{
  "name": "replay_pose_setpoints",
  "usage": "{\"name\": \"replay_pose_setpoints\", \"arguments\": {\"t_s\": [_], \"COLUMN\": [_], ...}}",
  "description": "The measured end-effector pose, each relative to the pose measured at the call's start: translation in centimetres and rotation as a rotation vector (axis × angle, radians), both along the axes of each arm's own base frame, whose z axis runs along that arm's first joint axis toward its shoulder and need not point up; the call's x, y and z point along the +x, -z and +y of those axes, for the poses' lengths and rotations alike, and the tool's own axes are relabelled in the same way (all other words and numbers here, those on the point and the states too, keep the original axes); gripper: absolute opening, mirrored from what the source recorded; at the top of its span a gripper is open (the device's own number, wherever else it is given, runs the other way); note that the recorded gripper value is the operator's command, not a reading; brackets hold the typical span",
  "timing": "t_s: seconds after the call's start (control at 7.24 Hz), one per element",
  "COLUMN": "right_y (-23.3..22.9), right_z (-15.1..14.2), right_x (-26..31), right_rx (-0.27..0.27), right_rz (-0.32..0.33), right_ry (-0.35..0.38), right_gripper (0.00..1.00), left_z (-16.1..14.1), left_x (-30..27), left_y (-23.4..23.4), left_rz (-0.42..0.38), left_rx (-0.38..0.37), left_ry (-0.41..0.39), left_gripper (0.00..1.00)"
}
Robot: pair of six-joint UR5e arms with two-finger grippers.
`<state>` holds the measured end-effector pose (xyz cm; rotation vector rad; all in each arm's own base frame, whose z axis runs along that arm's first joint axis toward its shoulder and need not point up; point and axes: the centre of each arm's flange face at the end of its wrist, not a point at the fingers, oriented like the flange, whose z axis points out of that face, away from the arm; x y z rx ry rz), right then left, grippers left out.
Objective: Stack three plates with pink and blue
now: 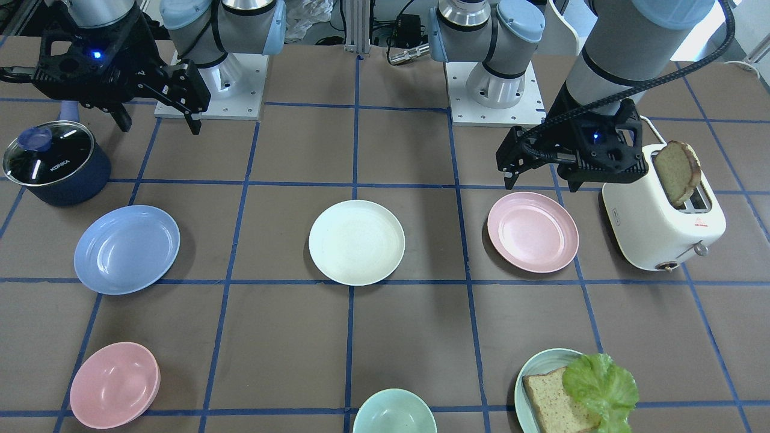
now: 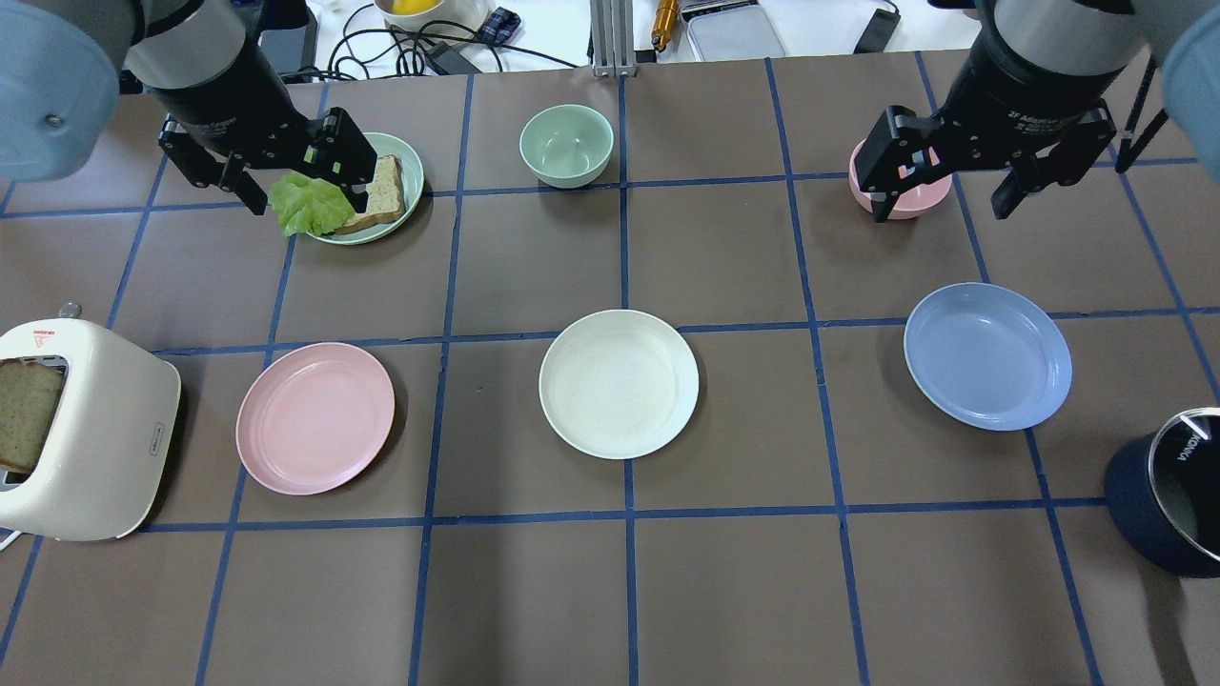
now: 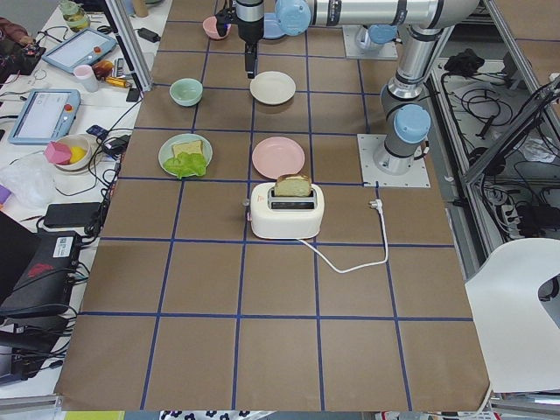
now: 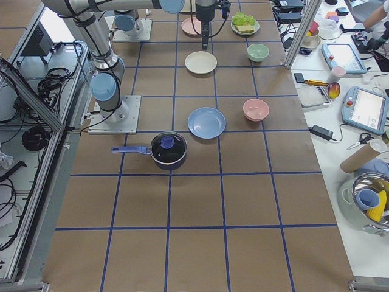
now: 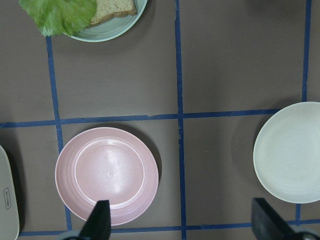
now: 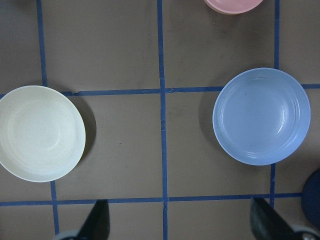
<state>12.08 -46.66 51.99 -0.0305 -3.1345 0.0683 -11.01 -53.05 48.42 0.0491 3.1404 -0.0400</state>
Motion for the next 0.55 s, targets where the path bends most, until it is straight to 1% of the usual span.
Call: {"name": "replay_pose_setpoints", "arguments": {"t_s": [0.55], "right_y": [0.01], "right_z": [0.0], "right_x": [0.0], "right_rx": [0.0], "right_rz": [0.0], "right_ry": [-0.001], "right_gripper": [1.0], "left_z": [0.05], "left_x": [0.0], "left_y": [-0.55], "left_rz": [-0.001], "left_rx": [-0.014], "left_ry": [0.0], "left_gripper": [1.0]}}
